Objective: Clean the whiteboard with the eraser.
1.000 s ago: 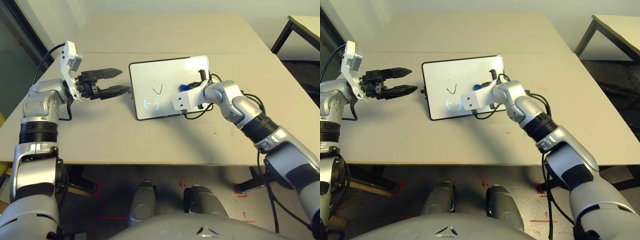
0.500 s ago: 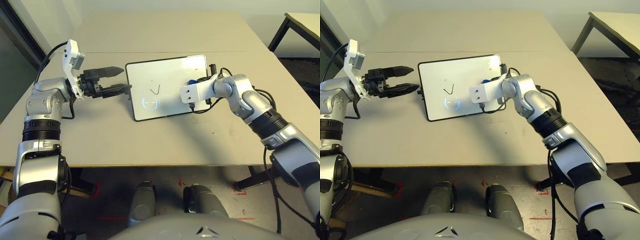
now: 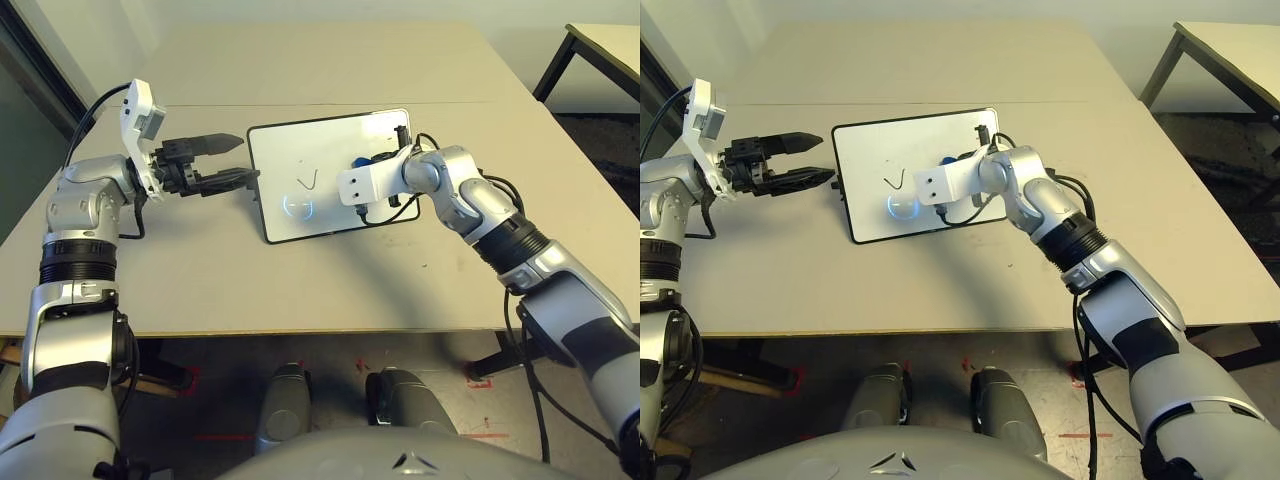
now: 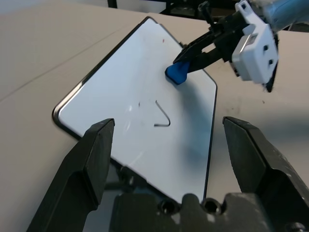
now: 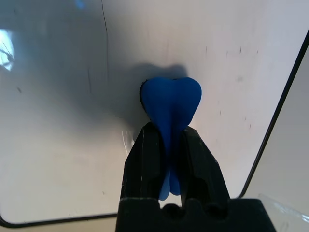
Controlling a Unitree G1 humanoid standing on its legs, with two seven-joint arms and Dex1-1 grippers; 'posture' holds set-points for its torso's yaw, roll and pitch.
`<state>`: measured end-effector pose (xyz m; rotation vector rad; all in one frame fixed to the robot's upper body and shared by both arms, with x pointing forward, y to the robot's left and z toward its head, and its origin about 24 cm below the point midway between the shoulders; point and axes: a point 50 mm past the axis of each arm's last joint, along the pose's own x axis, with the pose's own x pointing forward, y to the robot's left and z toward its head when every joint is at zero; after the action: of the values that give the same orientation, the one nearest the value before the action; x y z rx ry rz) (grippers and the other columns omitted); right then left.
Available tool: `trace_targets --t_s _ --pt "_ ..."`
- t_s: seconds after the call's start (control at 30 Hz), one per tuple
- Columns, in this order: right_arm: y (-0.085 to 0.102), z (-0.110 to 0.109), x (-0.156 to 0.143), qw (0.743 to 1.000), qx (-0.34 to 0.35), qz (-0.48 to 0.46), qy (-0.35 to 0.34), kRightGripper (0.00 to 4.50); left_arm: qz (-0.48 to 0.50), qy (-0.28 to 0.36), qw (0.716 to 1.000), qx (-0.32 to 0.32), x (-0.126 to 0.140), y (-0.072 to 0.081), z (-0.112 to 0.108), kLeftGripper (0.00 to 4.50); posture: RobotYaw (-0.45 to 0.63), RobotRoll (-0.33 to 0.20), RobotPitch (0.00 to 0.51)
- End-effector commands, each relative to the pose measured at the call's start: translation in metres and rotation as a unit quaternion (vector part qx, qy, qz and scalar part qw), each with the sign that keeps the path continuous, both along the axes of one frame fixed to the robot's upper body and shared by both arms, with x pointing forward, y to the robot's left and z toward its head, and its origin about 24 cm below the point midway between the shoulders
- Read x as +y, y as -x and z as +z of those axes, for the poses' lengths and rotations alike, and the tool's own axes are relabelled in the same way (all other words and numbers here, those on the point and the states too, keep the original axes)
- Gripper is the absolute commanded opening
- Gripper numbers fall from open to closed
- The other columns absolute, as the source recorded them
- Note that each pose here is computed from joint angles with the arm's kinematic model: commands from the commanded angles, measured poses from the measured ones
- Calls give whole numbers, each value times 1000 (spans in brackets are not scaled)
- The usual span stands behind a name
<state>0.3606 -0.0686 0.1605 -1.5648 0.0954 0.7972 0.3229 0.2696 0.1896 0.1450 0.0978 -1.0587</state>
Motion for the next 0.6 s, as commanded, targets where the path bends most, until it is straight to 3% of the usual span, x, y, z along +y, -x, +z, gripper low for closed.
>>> trace_targets --t_s 0.03,0.27,0.47,0.6 --pt "8 -1 7 1000 19 16 -15 322 -1 -11 1000 11 5 5 -2 4500 284 0 37" --pt "15 2 13 999 18 23 -23 322 -3 -14 999 34 11 11 -5 4500 283 0 34" --pt "11 14 16 999 -16 12 -25 322 -11 -13 998 56 14 19 -5 4500 293 0 34" --pt "9 10 18 1000 -20 12 -21 322 -12 -13 998 64 14 22 -5 4500 296 0 34"
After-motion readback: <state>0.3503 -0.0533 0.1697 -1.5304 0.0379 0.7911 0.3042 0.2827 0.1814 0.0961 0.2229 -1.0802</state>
